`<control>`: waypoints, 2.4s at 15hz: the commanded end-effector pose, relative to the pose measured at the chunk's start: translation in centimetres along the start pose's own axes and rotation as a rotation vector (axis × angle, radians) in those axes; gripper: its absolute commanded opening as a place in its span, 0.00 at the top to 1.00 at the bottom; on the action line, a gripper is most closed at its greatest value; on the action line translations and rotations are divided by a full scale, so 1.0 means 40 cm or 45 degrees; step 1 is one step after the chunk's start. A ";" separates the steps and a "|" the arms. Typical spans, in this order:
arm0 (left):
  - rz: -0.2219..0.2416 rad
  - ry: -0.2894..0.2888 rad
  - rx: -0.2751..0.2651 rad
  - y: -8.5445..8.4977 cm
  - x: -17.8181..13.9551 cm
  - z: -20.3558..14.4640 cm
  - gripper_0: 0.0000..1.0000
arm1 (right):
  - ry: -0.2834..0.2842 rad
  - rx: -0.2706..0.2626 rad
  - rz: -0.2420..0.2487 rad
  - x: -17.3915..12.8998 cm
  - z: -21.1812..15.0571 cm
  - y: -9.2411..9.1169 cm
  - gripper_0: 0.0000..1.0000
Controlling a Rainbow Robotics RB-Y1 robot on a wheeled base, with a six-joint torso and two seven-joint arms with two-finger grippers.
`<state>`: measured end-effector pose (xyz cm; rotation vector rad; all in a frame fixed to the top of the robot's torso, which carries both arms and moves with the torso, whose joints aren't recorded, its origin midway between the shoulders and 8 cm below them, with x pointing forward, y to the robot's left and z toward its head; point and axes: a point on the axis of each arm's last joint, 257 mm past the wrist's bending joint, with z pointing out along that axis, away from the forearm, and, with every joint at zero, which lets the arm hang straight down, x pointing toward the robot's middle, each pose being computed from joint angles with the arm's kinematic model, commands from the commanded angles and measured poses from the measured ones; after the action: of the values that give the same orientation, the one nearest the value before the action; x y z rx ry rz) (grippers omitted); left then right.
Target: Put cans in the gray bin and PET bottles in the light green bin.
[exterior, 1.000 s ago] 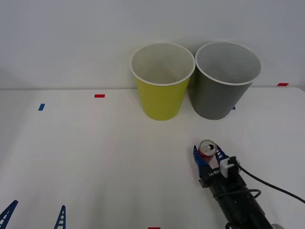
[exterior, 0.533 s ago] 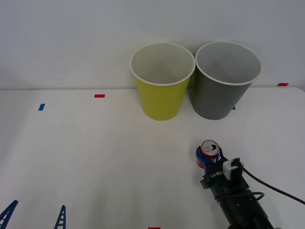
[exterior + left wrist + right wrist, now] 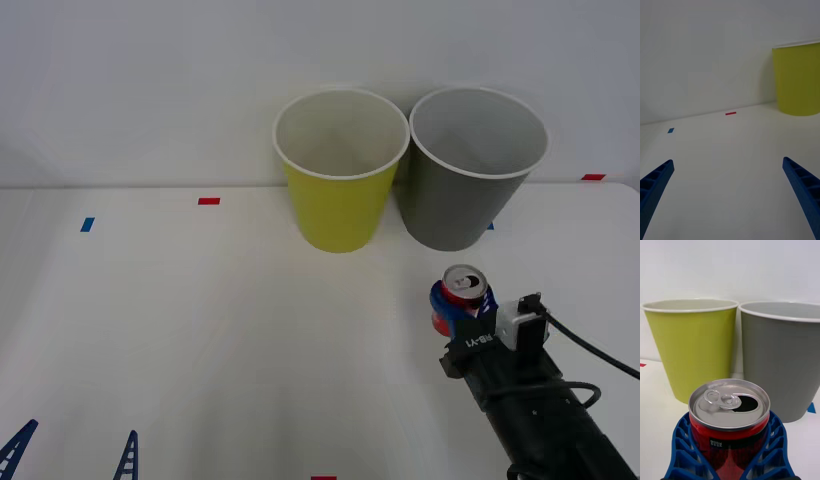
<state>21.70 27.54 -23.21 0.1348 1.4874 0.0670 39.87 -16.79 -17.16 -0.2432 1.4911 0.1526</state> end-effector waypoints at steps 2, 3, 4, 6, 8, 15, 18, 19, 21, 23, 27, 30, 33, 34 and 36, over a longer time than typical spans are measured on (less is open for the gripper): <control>0.000 0.000 0.000 0.000 0.000 0.000 0.00 | -0.014 0.048 0.036 -0.128 0.002 -0.031 1.00; 0.000 0.000 0.000 0.000 0.000 0.000 0.00 | -0.025 0.054 0.041 -0.157 0.004 -0.036 1.00; 0.000 0.000 0.000 0.000 0.000 0.000 0.00 | -0.042 0.068 0.045 -0.196 0.005 -0.046 1.00; 0.000 0.000 0.000 0.000 0.000 0.000 0.00 | -0.062 0.075 0.120 -0.250 0.008 -0.051 1.00; 0.000 0.000 0.000 0.000 0.000 0.000 0.00 | -0.070 0.080 0.144 -0.288 0.008 -0.051 1.00; 0.000 0.000 0.000 0.000 0.000 0.000 0.00 | 0.092 0.256 0.132 -0.305 0.028 -0.111 1.00; 0.000 0.000 0.000 0.000 0.000 0.000 0.00 | 0.171 0.277 0.175 -0.307 0.054 -0.144 1.00; 0.000 0.000 0.000 0.000 0.000 0.000 0.00 | 0.210 0.291 0.179 -0.294 0.054 -0.152 1.00; 0.000 0.000 0.000 0.000 0.000 0.000 0.00 | 0.249 0.305 0.174 -0.285 0.057 -0.152 1.00; 0.000 0.000 0.000 0.000 0.000 0.000 0.00 | 0.284 0.319 0.202 -0.281 0.063 -0.150 1.00; 0.000 0.000 0.000 0.000 0.000 0.000 0.00 | 0.304 0.327 0.196 -0.271 0.059 -0.156 1.00; 0.000 0.000 0.000 0.000 0.000 0.000 0.00 | 0.304 0.330 0.182 -0.272 0.059 -0.161 1.00; 0.000 0.000 0.000 0.000 0.000 0.000 0.00 | 0.285 0.304 0.172 -0.290 0.069 -0.149 1.00; 0.000 0.000 0.000 0.000 0.000 0.000 0.00 | 0.270 0.294 0.166 -0.302 0.075 -0.143 1.00; 0.000 0.000 0.000 0.000 0.000 0.000 0.00 | 0.218 0.265 0.163 -0.346 0.093 -0.130 1.00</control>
<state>21.70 27.54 -23.21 0.1347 1.4874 0.0670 43.50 -20.59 -3.57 0.0173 1.6974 0.0690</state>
